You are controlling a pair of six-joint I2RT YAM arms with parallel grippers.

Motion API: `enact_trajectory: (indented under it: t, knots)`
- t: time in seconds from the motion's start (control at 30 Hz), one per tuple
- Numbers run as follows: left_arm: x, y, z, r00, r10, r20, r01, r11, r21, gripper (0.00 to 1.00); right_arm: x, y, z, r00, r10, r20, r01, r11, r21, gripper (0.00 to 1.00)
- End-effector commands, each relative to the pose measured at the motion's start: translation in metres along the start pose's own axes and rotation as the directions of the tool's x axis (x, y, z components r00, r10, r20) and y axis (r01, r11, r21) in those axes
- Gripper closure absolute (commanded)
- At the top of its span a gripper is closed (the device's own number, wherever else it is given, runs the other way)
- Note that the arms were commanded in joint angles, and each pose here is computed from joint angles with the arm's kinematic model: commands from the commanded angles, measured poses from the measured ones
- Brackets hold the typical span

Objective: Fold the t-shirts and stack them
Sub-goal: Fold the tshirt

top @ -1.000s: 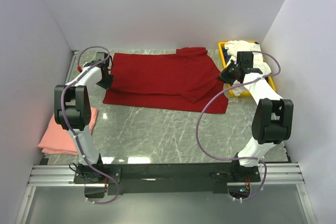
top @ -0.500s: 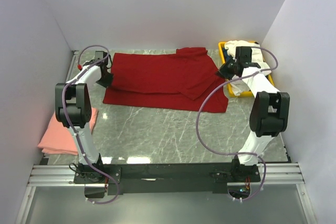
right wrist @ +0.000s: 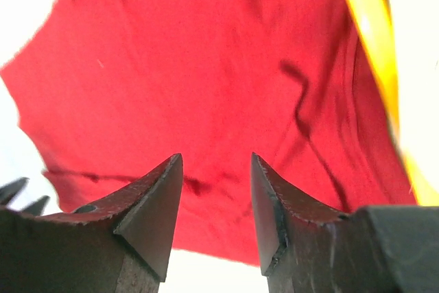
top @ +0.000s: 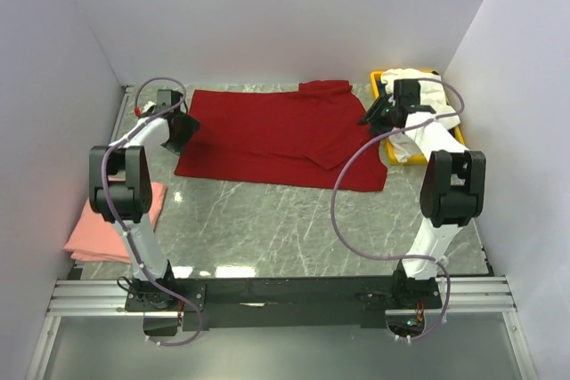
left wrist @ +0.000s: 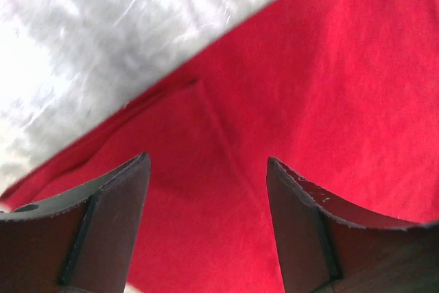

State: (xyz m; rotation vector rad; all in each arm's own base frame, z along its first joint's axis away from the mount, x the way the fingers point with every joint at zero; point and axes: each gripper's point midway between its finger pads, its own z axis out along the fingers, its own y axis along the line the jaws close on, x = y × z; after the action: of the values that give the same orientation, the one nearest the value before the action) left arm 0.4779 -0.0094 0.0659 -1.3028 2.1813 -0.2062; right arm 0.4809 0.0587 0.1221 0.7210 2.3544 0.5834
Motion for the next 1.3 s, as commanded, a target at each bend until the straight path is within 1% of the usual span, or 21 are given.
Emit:
enact_trajectory:
  t: [0.0, 0.03, 0.1, 0.13, 0.23, 0.33, 0.37, 0.43, 0.47, 0.67, 0.93, 1.1, 1.13, 1.17, 1.27]
  knots:
    - [-0.004, -0.012, -0.031, 0.999, -0.029, 0.015, 0.027, 0.993, 0.116, 0.26, 0.019, 0.019, -0.021, 0.996, -0.076, 0.038, 0.077, 0.997, -0.028, 0.49]
    - [-0.002, -0.015, -0.033, 0.999, -0.036, 0.015, 0.034, 0.990, 0.137, 0.26, 0.034, 0.006, -0.017, 0.997, -0.075, 0.020, 0.075, 0.997, 0.003, 0.49]
    - [0.007, -0.009, -0.035, 0.999, -0.036, 0.005, 0.035, 0.990, 0.138, 0.27, 0.046, 0.007, -0.015, 0.995, -0.099, 0.023, 0.099, 0.995, 0.000, 0.49]
    - [0.012, -0.011, -0.036, 1.000, -0.029, 0.002, 0.028, 0.988, 0.152, 0.27, 0.058, -0.004, -0.011, 0.995, -0.095, 0.006, 0.095, 0.995, 0.023, 0.49]
    - [0.030, -0.007, -0.035, 1.000, -0.017, -0.016, 0.019, 0.987, 0.157, 0.27, 0.077, -0.011, -0.001, 0.995, -0.094, -0.029, 0.095, 0.995, 0.015, 0.50]
    - [0.044, 0.003, -0.030, 0.999, -0.026, -0.023, 0.029, 0.990, 0.139, 0.28, 0.096, -0.014, 0.008, 0.992, -0.112, -0.058, 0.114, 0.993, 0.023, 0.50]
    - [0.051, 0.013, -0.027, 0.999, -0.025, -0.029, 0.029, 0.993, 0.117, 0.28, 0.102, -0.012, 0.011, 0.990, -0.125, -0.062, 0.127, 0.992, 0.027, 0.50]
    - [0.055, 0.020, -0.026, 0.999, -0.045, -0.025, 0.047, 0.994, 0.099, 0.28, 0.112, -0.017, 0.014, 0.990, -0.119, -0.076, 0.122, 0.992, 0.035, 0.50]
    - [0.061, 0.031, -0.023, 0.999, -0.047, -0.028, 0.049, 0.996, 0.076, 0.28, 0.112, -0.015, 0.014, 0.991, -0.118, -0.067, 0.120, 0.993, 0.022, 0.50]
    - [0.066, 0.054, -0.022, 0.997, -0.077, -0.013, 0.078, 0.996, 0.035, 0.28, 0.124, -0.017, 0.021, 0.991, -0.105, -0.085, 0.105, 0.994, 0.002, 0.49]
    - [0.068, 0.070, -0.024, 0.997, -0.073, 0.002, 0.073, 0.997, 0.002, 0.29, 0.128, -0.011, 0.030, 0.993, -0.086, -0.084, 0.085, 0.996, -0.019, 0.48]
    - [0.071, 0.075, -0.026, 0.997, -0.071, -0.001, 0.071, 0.997, 0.004, 0.29, 0.130, -0.003, 0.036, 0.993, -0.087, -0.085, 0.085, 0.996, -0.026, 0.53]
    - [0.071, 0.075, -0.026, 0.997, -0.071, -0.002, 0.071, 0.998, 0.001, 0.29, 0.130, -0.001, 0.036, 0.993, -0.086, -0.086, 0.083, 0.996, -0.029, 0.55]
    - [0.071, 0.075, -0.026, 0.998, -0.069, -0.002, 0.069, 0.998, 0.001, 0.30, 0.130, 0.000, 0.038, 0.993, -0.087, -0.086, 0.085, 0.996, -0.030, 0.60]
    - [0.072, 0.076, -0.026, 0.998, -0.063, -0.003, 0.063, 0.998, -0.001, 0.30, 0.126, 0.007, 0.041, 0.992, -0.089, -0.085, 0.087, 0.996, -0.036, 0.63]
